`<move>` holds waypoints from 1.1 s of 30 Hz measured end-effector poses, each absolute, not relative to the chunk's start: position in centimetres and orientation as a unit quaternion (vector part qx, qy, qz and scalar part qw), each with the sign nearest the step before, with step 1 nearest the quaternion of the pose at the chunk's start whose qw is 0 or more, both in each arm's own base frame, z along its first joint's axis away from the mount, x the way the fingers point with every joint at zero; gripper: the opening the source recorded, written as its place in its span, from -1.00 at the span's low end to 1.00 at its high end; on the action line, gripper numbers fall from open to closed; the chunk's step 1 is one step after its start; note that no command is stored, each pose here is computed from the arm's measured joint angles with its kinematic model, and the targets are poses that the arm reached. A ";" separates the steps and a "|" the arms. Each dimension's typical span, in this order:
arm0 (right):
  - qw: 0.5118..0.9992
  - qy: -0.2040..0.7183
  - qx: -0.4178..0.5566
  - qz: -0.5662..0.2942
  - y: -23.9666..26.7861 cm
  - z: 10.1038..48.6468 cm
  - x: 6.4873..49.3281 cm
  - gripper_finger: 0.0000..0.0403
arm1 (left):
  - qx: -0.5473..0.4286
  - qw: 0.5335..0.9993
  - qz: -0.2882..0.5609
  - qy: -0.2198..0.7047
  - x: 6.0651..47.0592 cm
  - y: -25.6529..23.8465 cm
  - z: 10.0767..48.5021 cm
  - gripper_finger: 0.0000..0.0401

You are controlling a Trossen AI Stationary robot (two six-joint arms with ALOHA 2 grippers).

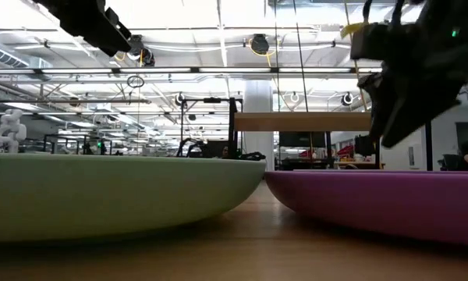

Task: Place and stack plates onto a shelf
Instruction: Put the top light blue plate on the shelf

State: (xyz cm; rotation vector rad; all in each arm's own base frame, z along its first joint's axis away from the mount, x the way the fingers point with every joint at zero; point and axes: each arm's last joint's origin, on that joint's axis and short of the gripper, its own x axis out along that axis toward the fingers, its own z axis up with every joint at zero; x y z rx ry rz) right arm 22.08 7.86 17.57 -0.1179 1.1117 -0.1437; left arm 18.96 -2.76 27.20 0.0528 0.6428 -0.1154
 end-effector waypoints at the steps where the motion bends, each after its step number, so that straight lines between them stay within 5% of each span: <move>1: 0.843 0.531 -0.059 -0.070 7.8 17.2 22.2 -0.22 | 0.026 0.947 -0.057 0.316 19.0 -2.8 27.2 -0.97; 12: 0.821 0.563 -0.038 -0.084 6.4 14.1 22.6 -0.40 | 0.040 0.947 -0.065 0.312 19.0 -3.0 27.2 -0.97; 21: 0.820 0.565 -0.044 -0.083 6.3 13.9 22.5 -0.95 | 0.040 0.948 -0.065 0.308 19.0 -3.0 27.3 -0.97; 33: 0.847 0.529 -0.001 -0.053 8.2 15.7 23.8 -0.99 | 0.040 0.949 -0.065 0.307 19.0 -3.0 27.3 -0.97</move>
